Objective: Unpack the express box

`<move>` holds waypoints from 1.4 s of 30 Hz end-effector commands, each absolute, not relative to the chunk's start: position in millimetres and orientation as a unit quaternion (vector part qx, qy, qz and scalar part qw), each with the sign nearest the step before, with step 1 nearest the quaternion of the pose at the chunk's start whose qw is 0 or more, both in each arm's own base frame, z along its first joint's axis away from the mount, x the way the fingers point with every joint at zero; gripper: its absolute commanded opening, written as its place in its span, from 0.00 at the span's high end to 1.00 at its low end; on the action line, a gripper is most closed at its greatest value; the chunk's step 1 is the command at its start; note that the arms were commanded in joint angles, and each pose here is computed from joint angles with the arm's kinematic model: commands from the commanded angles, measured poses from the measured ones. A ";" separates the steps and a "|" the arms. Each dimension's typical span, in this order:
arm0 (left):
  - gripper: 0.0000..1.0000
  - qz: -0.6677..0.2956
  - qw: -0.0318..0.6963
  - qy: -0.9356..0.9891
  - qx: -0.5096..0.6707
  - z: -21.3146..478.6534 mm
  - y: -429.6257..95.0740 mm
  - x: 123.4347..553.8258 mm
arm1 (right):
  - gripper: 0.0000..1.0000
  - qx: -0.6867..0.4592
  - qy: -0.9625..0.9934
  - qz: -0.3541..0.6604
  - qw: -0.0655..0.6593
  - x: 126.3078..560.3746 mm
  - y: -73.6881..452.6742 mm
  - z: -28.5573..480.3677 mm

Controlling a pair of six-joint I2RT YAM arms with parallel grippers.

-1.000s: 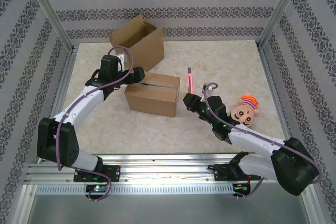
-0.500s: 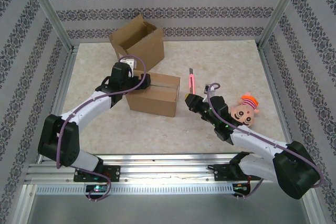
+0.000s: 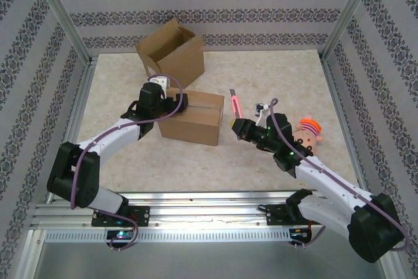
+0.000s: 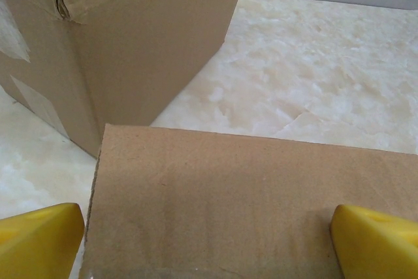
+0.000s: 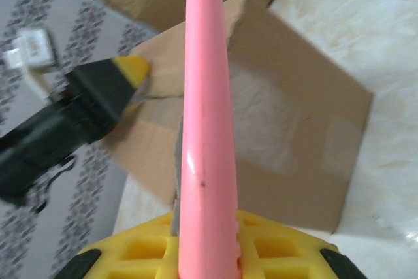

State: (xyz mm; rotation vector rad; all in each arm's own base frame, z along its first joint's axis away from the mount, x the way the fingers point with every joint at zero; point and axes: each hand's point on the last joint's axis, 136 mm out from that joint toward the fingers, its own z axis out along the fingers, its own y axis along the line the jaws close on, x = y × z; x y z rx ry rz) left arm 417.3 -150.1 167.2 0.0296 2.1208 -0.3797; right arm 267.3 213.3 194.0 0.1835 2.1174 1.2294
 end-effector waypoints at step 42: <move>0.01 -0.128 0.407 0.904 0.028 108.2 -145.6 392.3 | 1.00 0.109 0.831 0.504 0.210 239.0 222.9 178.6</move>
